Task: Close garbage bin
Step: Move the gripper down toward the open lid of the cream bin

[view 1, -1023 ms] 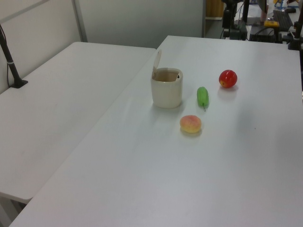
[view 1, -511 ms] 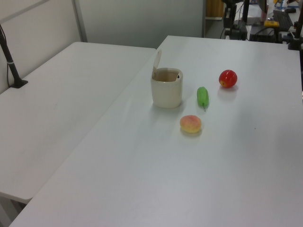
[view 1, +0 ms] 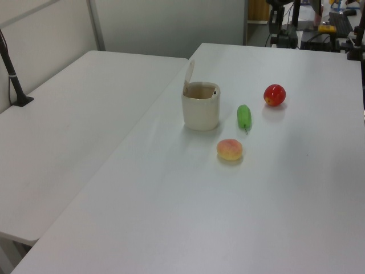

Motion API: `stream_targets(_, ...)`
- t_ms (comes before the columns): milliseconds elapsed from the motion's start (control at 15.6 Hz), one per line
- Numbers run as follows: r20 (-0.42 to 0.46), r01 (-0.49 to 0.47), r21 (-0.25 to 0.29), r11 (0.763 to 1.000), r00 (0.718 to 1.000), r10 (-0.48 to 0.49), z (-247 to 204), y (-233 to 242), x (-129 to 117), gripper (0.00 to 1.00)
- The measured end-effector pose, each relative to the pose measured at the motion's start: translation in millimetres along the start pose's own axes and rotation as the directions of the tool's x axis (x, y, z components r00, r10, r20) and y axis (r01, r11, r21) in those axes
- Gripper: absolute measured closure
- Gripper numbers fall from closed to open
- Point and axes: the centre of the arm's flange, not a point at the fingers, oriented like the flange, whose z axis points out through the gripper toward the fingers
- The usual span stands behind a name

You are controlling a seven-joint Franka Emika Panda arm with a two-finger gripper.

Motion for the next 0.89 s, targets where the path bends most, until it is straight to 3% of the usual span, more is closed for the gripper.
stream_targets(256,-0.114,0.013,-0.005,1.0,0.993,-0.013,1,-6,20,0.99)
stream_targets(511,-0.249,0.01,0.021,1.0,0.968,-0.005,17,-10,51,0.99)
stream_targets(895,-0.475,-0.035,0.034,0.999,0.879,0.047,32,-15,92,0.99)
